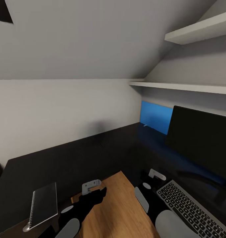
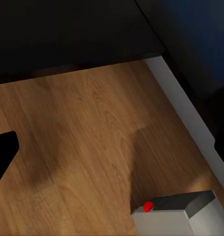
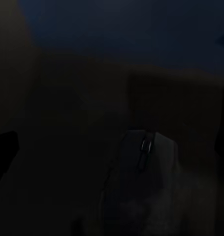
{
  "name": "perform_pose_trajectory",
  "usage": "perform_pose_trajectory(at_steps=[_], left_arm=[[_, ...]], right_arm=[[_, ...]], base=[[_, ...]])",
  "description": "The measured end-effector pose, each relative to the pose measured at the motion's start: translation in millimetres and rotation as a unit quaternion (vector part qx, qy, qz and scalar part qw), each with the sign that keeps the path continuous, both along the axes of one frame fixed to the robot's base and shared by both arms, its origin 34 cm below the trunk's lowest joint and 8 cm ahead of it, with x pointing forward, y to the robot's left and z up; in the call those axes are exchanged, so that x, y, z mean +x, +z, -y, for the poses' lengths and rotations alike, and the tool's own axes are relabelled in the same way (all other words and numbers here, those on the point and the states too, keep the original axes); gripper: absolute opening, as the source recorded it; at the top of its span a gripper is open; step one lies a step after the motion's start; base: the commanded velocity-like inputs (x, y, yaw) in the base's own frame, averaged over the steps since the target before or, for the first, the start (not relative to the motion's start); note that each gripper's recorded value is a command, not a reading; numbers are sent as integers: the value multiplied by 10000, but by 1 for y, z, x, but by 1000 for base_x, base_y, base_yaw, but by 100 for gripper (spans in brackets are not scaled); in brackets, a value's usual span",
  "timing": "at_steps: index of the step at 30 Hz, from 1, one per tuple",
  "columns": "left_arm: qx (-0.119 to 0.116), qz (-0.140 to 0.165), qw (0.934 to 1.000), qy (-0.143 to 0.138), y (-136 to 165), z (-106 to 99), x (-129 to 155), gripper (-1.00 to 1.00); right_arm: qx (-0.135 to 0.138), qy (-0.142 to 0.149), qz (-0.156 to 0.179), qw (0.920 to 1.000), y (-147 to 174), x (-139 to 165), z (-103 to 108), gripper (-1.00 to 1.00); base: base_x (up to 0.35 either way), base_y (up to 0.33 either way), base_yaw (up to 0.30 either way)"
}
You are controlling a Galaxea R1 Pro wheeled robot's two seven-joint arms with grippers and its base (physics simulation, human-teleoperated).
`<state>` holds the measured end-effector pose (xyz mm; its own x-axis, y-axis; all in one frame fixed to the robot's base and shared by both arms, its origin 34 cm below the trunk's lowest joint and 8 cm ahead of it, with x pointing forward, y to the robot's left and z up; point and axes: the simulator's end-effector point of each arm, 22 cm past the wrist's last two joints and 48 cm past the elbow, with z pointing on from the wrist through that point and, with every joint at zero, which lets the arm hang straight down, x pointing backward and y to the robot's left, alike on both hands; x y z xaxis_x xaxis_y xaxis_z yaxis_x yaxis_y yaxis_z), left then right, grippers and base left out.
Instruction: In the bedroom, organize the workspace by keeping the computer under the desk, ensuring the monitor is on the desk, placing the keyboard on the desk next to the monitor, placing the mouse on the desk next to the keyboard, moving the folder from the swivel chair onto the desk next to the mouse, stacking the notebook on top of the folder with the pen on top of the notebook, and positioning the swivel chair next to the desk.
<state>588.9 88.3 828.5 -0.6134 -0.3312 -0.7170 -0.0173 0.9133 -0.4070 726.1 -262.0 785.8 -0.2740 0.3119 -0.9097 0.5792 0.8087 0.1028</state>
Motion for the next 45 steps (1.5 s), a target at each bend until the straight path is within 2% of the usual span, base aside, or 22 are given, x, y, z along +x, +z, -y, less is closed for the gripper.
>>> perform_pose_trajectory(at_steps=[11,14,15,17,21,22,23,25,33,45], left_arm=[[5,4,10000,8,0,-1,0,100],[8,7,10000,15,0,-2,1,100],[11,9,10000,21,0,-2,1,100],[18,12,10000,42,0,-5,2,100],[21,20,10000,85,1,-9,4,100],[18,23,9999,102,1,-10,5,100],[16,24,9999,103,1,-10,5,100],[15,25,9999,108,2,-10,5,100],[15,24,9999,108,2,-10,5,100],[53,-51,9999,119,-6,-11,4,100]], right_arm=[[3,6,40,10000,3,1,-1,100],[12,47,208,9998,17,8,-5,100],[-12,146,308,9994,31,14,-11,100],[-27,324,175,9993,38,19,-18,100],[-17,761,-266,9967,57,24,-36,100],[-48,1109,-510,9925,81,24,-48,100],[-37,1166,-411,9923,96,24,-50,100],[29,1274,-399,9911,102,10,-54,100],[179,1365,-169,9903,113,-19,-59,100],[223,1379,-122,9901,117,-20,-61,100]], base=[[0,0,0],[0,0,0],[0,0,0],[0,0,0],[0,0,0],[0,0,0],[0,0,0],[0,0,0],[0,0,0],[0,0,0]])
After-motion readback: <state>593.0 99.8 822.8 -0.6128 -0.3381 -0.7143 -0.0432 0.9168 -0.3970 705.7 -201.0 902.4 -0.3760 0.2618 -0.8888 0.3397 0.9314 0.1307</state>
